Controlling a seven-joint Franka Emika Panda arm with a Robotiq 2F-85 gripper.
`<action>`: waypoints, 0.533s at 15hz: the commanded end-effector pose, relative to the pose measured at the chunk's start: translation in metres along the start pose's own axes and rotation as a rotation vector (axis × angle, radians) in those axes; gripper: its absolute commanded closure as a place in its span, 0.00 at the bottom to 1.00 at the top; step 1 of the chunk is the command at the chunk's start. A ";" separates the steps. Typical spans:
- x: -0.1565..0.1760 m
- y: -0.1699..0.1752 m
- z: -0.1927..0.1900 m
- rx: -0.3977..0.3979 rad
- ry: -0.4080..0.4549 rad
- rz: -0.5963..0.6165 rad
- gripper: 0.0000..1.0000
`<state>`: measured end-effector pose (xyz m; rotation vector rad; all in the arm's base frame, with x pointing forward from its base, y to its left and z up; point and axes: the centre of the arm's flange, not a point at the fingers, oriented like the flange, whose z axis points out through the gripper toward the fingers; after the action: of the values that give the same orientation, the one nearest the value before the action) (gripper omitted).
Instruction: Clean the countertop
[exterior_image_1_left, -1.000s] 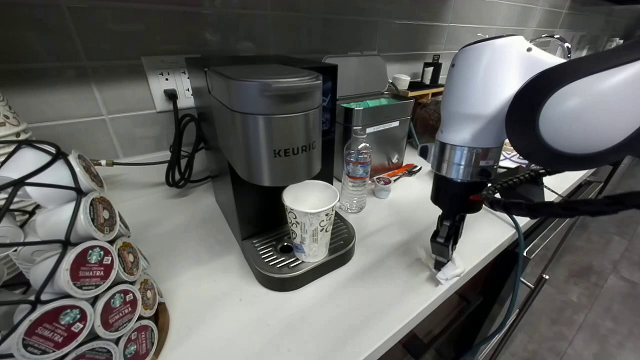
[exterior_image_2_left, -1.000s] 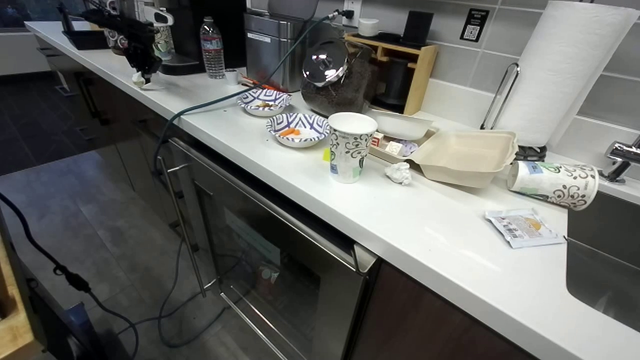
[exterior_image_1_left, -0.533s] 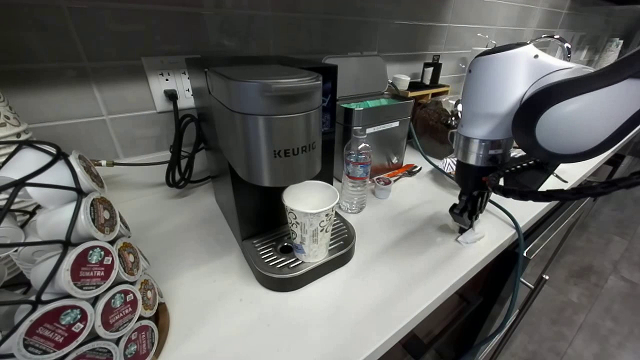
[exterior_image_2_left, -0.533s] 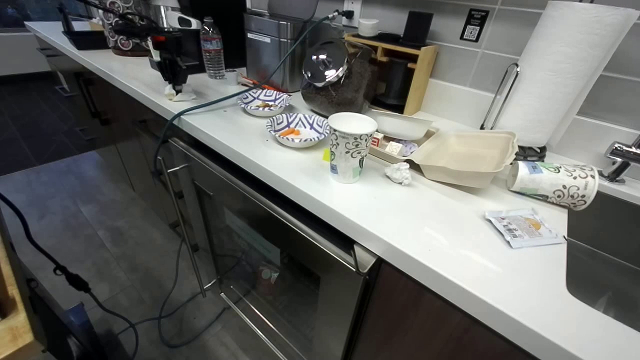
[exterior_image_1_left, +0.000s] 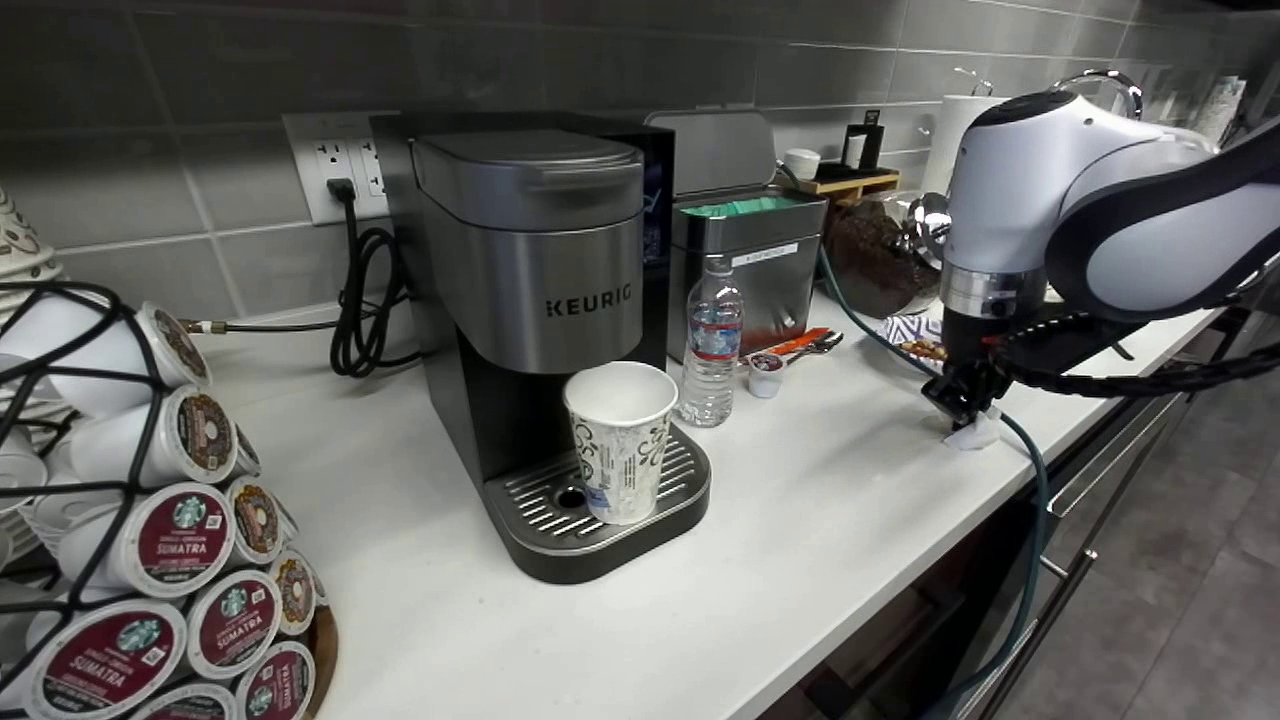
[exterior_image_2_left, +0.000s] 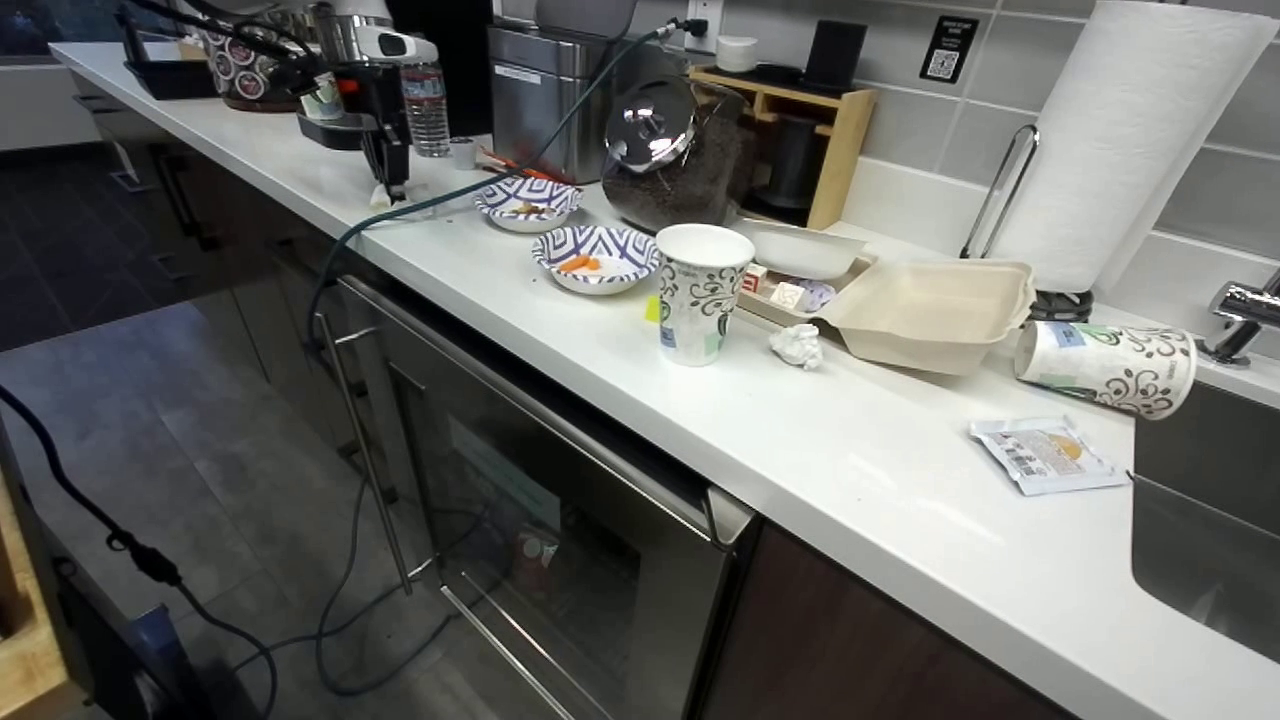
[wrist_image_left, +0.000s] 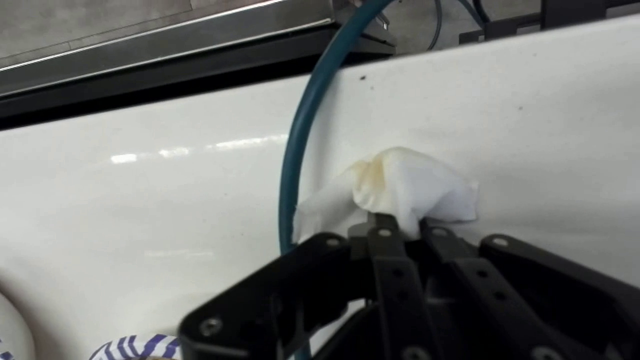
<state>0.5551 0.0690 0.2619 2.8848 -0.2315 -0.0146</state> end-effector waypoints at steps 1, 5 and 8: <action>-0.012 -0.054 0.004 0.080 0.005 -0.043 0.98; -0.025 -0.129 -0.021 0.187 0.041 -0.156 0.98; -0.044 -0.180 -0.037 0.241 0.056 -0.271 0.98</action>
<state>0.5407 0.2150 0.2656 3.0766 0.0373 0.0615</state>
